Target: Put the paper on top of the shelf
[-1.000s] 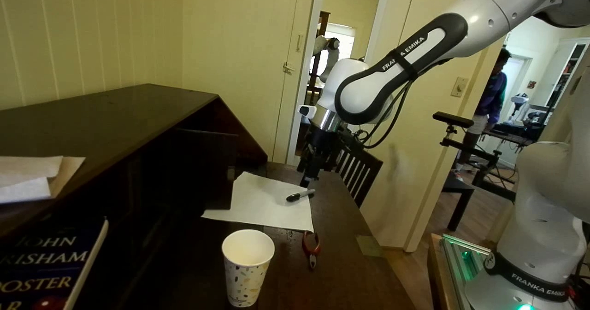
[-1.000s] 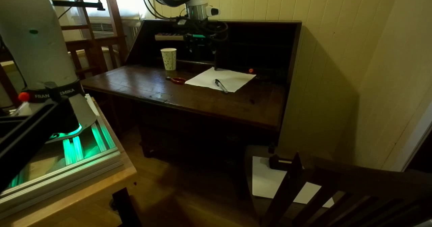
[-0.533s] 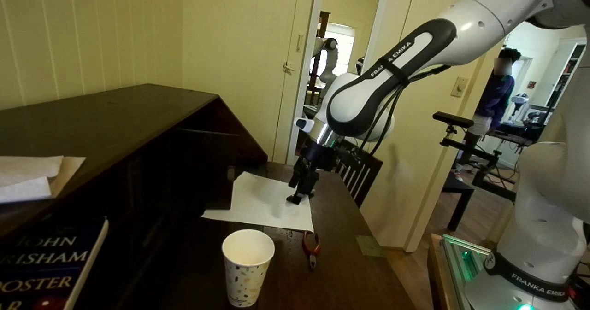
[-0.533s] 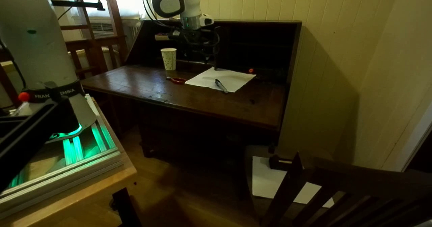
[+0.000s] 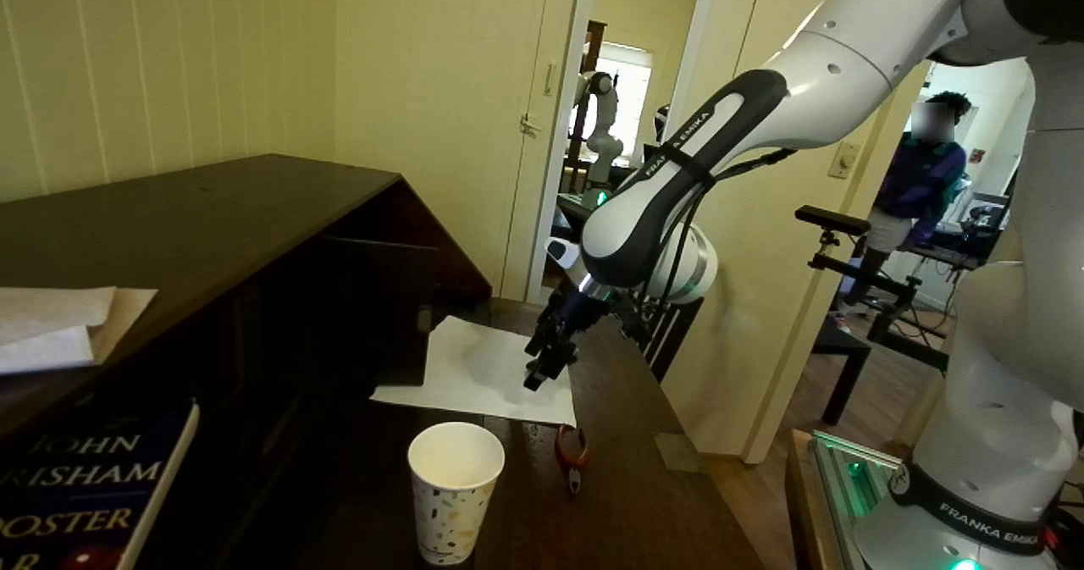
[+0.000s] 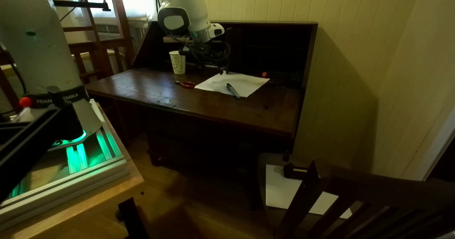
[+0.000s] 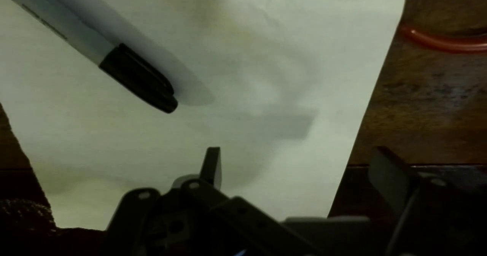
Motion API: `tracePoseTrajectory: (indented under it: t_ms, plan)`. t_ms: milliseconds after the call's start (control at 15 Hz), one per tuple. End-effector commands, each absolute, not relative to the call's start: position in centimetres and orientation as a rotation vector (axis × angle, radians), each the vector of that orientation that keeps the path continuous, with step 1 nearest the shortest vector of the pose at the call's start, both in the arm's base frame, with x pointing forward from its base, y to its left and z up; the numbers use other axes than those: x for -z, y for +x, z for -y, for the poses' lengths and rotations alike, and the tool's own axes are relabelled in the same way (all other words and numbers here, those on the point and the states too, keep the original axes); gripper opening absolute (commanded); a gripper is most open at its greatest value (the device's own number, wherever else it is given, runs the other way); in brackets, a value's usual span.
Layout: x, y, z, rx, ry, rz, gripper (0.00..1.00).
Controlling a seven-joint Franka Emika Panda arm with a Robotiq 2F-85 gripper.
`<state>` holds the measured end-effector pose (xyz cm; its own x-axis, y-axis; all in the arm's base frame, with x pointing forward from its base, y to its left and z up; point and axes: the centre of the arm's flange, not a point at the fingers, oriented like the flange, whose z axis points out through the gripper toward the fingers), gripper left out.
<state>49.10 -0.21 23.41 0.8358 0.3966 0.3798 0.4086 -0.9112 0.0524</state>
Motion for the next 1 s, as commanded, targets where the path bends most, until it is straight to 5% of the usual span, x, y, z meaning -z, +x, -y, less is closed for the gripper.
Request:
tracePoseTrajectory:
  t_ms: [0, 933]
  plan:
    - [-20.8, 48.7, 0.2, 0.638, -2.930, 0.671, 1.00]
    - [-16.5, 48.4, -0.7, 0.628, -2.957, 0.762, 1.00]
